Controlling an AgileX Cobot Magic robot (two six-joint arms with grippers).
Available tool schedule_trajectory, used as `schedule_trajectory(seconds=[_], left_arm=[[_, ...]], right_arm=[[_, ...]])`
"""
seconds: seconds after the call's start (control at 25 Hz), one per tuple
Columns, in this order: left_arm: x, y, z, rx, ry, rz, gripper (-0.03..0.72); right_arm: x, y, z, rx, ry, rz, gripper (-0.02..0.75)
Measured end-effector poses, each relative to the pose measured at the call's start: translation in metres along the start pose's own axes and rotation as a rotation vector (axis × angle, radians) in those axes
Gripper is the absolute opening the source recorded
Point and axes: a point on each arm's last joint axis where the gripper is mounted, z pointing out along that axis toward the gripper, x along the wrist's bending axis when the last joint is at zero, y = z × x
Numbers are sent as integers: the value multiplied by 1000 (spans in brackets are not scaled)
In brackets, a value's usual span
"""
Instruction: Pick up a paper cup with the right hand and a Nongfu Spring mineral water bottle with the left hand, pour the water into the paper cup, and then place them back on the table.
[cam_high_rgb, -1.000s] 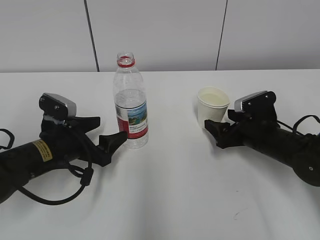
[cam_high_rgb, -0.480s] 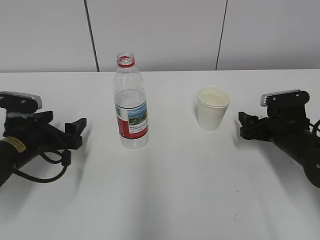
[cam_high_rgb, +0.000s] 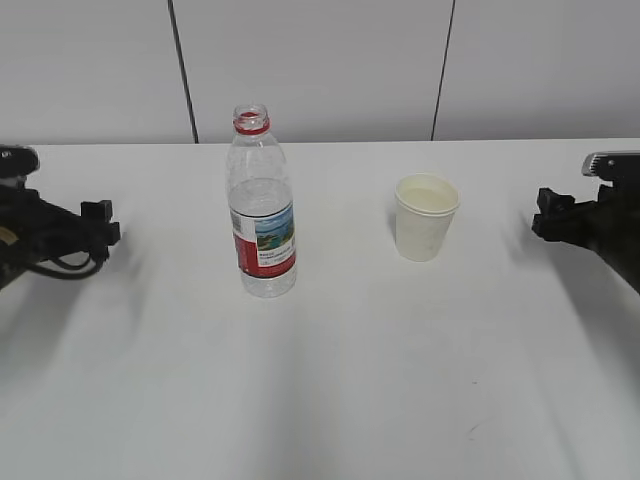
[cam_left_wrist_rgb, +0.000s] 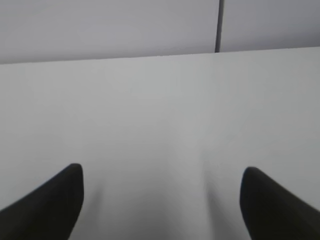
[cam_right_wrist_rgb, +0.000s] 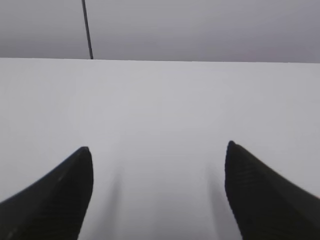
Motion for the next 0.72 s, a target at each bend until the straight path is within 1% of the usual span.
schedule_trajectory(seconds=[0.16, 0.24, 0.36, 0.52, 0.64, 0.72], left_arm=[[13, 28, 12, 132, 17, -23, 571], [21, 45, 16, 196, 19, -25, 571], [30, 72, 22, 309, 9, -30, 566], [36, 105, 25, 471, -28, 22, 549], [38, 124, 23, 593, -44, 74, 541], [40, 136, 20, 668, -45, 104, 537]], right_arm=[[-2, 16, 11, 74, 3, 43, 601], [-2, 32, 16, 110, 5, 53, 598], [-4, 59, 21, 201, 11, 59, 597], [-5, 92, 25, 372, 20, 65, 596], [-6, 108, 27, 550, 32, 65, 596], [-6, 122, 27, 632, 38, 64, 596]])
